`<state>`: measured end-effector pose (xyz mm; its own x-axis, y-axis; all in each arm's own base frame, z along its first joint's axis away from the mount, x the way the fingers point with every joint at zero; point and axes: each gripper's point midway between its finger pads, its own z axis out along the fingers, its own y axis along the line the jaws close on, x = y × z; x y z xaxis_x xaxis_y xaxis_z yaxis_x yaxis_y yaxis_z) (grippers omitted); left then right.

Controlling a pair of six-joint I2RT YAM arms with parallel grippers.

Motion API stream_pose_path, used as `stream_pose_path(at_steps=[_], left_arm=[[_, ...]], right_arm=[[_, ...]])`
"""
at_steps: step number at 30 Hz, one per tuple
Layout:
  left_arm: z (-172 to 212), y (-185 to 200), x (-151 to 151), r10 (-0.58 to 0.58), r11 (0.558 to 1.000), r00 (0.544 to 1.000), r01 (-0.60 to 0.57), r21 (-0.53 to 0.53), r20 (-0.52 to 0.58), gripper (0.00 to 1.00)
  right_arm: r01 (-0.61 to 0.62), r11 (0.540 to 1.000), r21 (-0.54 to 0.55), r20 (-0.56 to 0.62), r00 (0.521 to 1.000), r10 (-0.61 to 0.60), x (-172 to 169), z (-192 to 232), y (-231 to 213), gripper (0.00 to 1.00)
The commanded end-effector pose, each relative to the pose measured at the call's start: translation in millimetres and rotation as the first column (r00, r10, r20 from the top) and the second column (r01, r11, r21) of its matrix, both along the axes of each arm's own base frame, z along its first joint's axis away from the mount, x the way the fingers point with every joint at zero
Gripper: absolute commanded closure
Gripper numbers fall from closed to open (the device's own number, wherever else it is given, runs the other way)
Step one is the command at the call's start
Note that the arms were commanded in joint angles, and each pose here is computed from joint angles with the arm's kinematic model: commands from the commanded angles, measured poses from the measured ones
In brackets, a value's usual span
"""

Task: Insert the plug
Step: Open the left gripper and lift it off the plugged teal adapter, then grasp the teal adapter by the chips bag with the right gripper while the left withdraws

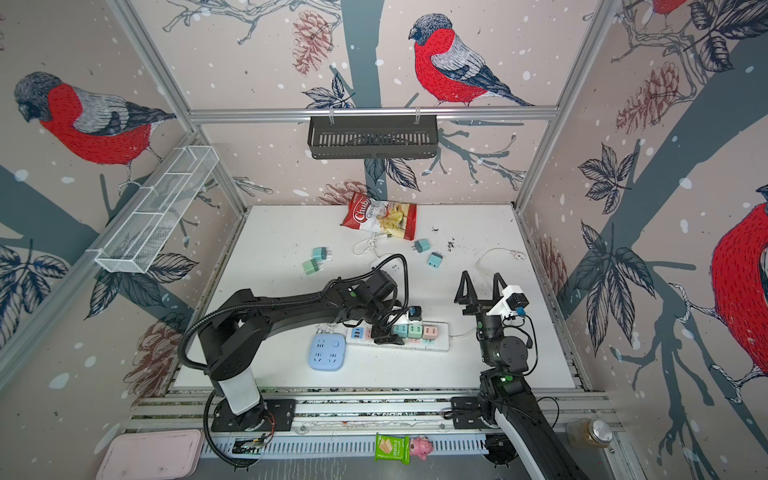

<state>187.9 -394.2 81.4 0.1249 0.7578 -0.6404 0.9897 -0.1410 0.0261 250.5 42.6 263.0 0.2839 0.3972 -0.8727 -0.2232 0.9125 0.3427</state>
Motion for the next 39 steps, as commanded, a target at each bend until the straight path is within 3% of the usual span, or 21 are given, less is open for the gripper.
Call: stream_pose_path(at_steps=[1,7,11,13,14,16,18,20,21,23,24,26,29,31,33,34,37,39], left_arm=[[23,-6,-5,-0.019,0.997,0.999,0.022,-0.068,0.045,0.02],[79,-6,6,0.069,0.967,0.979,-0.018,-0.254,0.193,0.02],[118,5,31,0.260,0.909,0.917,-0.126,-0.397,0.302,0.02],[139,14,48,0.376,0.858,0.882,-0.215,-0.466,0.285,0.02],[152,21,60,0.453,0.811,0.861,-0.290,-0.509,0.231,0.02],[182,45,91,0.634,0.651,0.766,-0.458,-0.605,0.102,0.02],[217,80,125,0.803,0.429,0.596,-0.579,-0.693,-0.002,0.02],[255,122,148,0.914,0.182,0.397,-0.595,-0.782,-0.089,0.02],[270,138,152,0.938,0.111,0.332,-0.566,-0.817,-0.102,0.02],[283,164,155,0.962,0.030,0.246,-0.525,-0.850,-0.118,0.02],[281,169,157,0.963,0.049,0.250,-0.528,-0.848,-0.101,0.02],[276,171,161,0.941,0.128,0.331,-0.533,-0.836,-0.067,0.02],[283,176,164,0.935,0.160,0.350,-0.553,-0.818,-0.053,0.02],[289,180,160,0.925,0.133,0.367,-0.562,-0.816,-0.101,0.02],[285,170,152,0.896,0.207,0.439,-0.531,-0.822,-0.057,0.02],[282,166,151,0.889,0.226,0.455,-0.526,-0.820,-0.046,0.02],[277,162,160,0.893,0.239,0.447,-0.556,-0.796,-0.044,0.02],[275,162,166,0.895,0.236,0.442,-0.584,-0.776,-0.060,0.02]], right_arm=[[-0.002,0.999,-0.039,-0.143,0.990,-0.004,1,-78,0,0.00],[0.063,0.998,0.001,-0.172,0.983,-0.062,4,-79,-12,0.00],[0.057,0.998,-0.008,-0.185,0.981,-0.057,6,-79,-10,0.00],[0.069,0.998,-0.002,-0.180,0.981,-0.069,6,-76,-12,0.00],[0.090,0.996,0.025,-0.183,0.980,-0.084,7,-74,-17,0.00],[0.126,0.987,0.104,-0.209,0.973,-0.102,11,-70,-24,0.00],[0.144,0.970,0.194,-0.240,0.966,-0.095,18,-58,-27,0.00],[0.137,0.956,0.260,-0.295,0.954,-0.056,26,-50,-22,0.00],[0.136,0.948,0.287,-0.325,0.945,-0.037,31,-46,-20,0.00],[0.129,0.939,0.320,-0.380,0.925,0.003,37,-47,-13,0.00],[0.114,0.938,0.328,-0.401,0.916,0.028,41,-48,-8,0.00],[0.075,0.938,0.339,-0.418,0.905,0.078,47,-50,1,0.00],[-0.043,0.931,0.362,-0.395,0.898,0.195,55,-42,14,0.00],[-0.101,0.935,0.340,-0.400,0.884,0.241,56,-41,18,0.01],[-0.126,0.934,0.335,-0.370,0.894,0.253,52,-46,17,0.00],[-0.112,0.930,0.351,-0.383,0.889,0.251,52,-52,15,0.00],[-0.072,0.942,0.327,-0.487,0.842,0.234,61,-65,16,0.00],[-0.040,0.960,0.278,-0.592,0.780,0.204,72,-78,23,0.00]])
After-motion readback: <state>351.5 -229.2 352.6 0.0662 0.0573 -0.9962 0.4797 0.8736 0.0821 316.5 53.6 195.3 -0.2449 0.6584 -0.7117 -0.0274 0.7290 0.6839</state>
